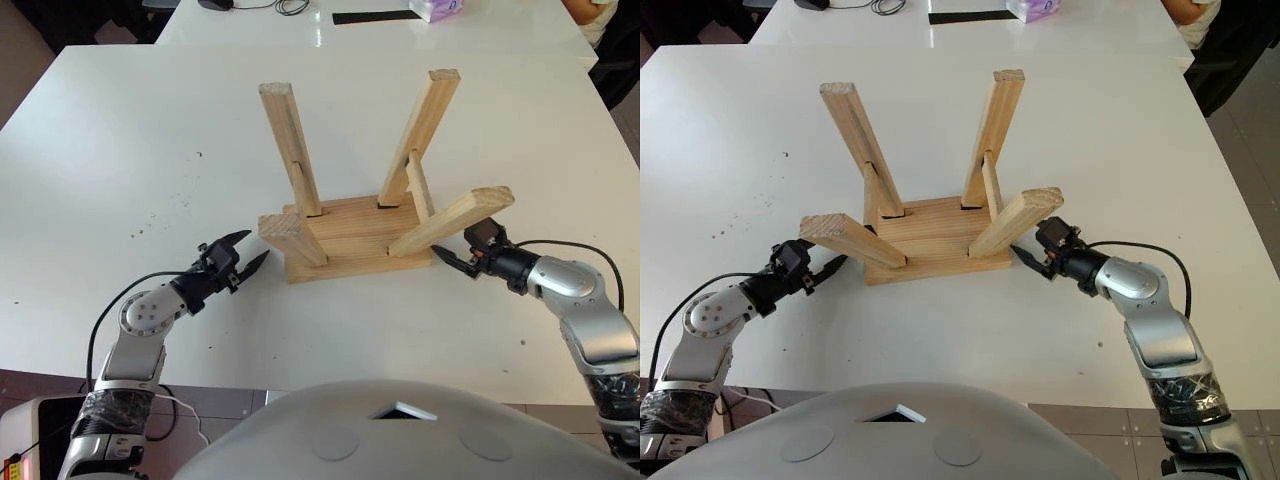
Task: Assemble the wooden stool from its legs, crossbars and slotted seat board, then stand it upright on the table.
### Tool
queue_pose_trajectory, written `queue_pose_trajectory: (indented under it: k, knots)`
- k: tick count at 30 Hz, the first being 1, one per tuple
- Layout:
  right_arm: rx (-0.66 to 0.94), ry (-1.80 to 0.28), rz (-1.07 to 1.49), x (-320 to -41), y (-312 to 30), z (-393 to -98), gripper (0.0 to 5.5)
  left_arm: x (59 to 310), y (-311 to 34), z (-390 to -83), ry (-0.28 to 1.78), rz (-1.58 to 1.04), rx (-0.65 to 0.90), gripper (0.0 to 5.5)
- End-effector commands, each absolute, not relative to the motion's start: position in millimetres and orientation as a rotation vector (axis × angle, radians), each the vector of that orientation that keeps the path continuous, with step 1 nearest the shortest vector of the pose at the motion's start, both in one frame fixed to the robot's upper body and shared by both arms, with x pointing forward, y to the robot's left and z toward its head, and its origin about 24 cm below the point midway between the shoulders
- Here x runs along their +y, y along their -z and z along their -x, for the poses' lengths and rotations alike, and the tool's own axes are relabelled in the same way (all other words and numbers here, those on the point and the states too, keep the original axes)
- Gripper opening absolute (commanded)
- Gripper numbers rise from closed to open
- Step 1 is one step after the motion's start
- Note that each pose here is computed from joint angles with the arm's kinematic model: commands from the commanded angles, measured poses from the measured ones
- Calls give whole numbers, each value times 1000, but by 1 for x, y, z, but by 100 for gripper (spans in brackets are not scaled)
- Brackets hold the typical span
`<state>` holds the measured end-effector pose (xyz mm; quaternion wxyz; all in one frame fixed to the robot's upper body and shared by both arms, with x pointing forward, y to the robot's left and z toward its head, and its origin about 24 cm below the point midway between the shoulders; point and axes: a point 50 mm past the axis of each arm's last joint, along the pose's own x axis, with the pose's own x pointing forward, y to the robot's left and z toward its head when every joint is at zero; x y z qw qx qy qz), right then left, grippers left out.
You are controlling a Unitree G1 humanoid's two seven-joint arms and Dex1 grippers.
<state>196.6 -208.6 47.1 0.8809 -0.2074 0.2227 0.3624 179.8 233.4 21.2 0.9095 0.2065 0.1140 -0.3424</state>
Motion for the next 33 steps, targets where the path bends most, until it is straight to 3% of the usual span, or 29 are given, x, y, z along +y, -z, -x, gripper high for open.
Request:
queue_pose_trajectory:
  k: [1, 8, 15, 21, 27, 33]
  knots:
    - [469, -849, 439, -198, -50, -183, 324, 219, -15, -161, 804, -392, 287, 271]
    - [405, -902, 361, -175, -63, -170, 324, 199, -34, -157, 898, -300, 261, 271]
    - [348, -1004, 235, -173, -123, -134, 324, 185, -111, -157, 1050, -105, 156, 271]
    - [282, -1056, 236, -179, -163, -127, 324, 189, -144, -146, 1117, -42, 179, 271]
    - [279, -1073, 237, -177, -170, -131, 324, 191, -154, -150, 1150, -5, 187, 271]
    - [366, -1135, 233, -176, -161, -121, 324, 204, -145, -139, 1240, -3, 312, 271]
